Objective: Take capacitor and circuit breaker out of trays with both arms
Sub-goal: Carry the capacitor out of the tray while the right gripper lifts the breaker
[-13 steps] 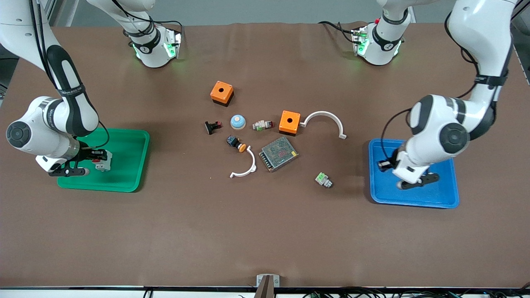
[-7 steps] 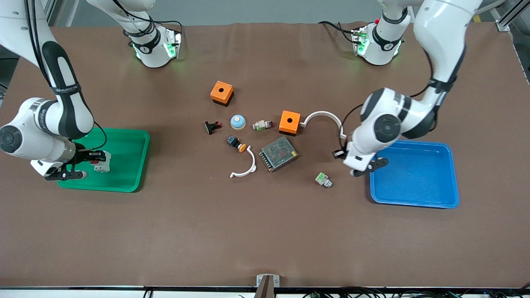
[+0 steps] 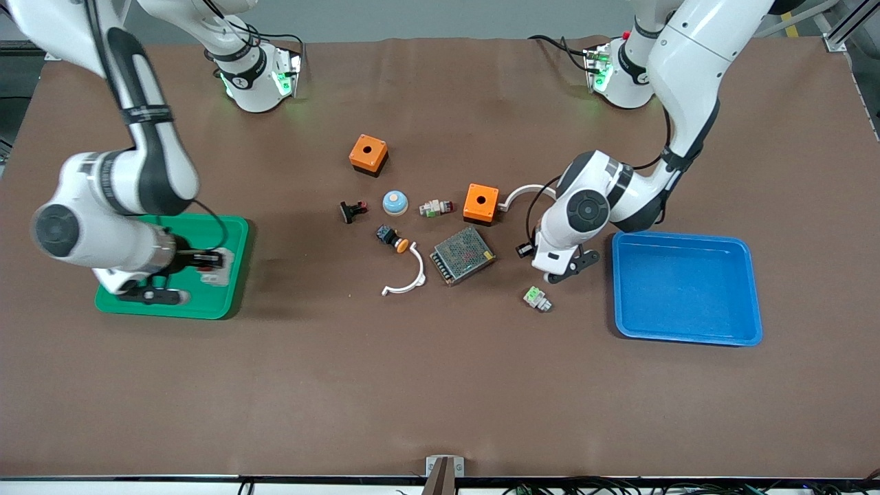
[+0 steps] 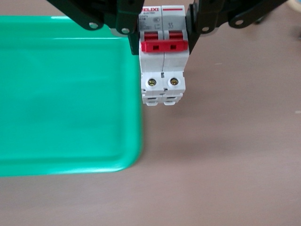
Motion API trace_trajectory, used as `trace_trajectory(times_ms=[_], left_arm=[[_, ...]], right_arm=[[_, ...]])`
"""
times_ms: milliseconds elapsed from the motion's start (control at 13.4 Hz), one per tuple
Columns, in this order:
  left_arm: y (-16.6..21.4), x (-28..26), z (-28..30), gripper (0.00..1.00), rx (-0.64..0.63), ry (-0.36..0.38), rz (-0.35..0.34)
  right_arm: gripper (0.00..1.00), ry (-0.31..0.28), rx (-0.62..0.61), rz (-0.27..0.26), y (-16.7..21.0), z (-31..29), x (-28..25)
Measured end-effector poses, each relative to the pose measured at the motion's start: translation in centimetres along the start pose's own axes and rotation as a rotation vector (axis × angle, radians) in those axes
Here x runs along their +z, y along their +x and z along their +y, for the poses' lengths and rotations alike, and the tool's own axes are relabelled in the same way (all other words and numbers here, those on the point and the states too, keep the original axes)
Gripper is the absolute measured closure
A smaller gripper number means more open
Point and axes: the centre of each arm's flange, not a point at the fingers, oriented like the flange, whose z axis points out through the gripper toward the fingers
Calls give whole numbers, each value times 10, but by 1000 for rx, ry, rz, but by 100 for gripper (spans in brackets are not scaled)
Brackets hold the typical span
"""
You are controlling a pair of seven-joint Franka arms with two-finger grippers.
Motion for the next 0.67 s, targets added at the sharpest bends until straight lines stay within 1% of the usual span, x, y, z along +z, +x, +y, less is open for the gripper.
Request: trace_trajectory(times_ms=[75,149,299,374,448,523,598,672], left_arm=[[-2,-1,1,66,-3,0,1],[0,-3,1,59,-6,-4,5],[9,-20,2,40,-18,-28,29],[17,-35,1,29,-30,-43,48],[30,-57,-1,18,-47,-53,69],[52,-90,-8,6,-71,-52,98],[74,-123,-18,0,-93,-49,131],[95,-156,-29,0,-107,-44,168]], right_arm=[[60,-5,24,1,-6,-29,2],[60,-6,45,6,-12,-56,3],[60,15,64,-5,-22,-107,10],[60,16,57,-15,-26,-129,18],[60,10,45,-20,-28,-147,28],[60,5,33,-19,-28,-162,40],[60,3,25,-12,-27,-173,51],[60,1,24,-3,-26,-182,63]])
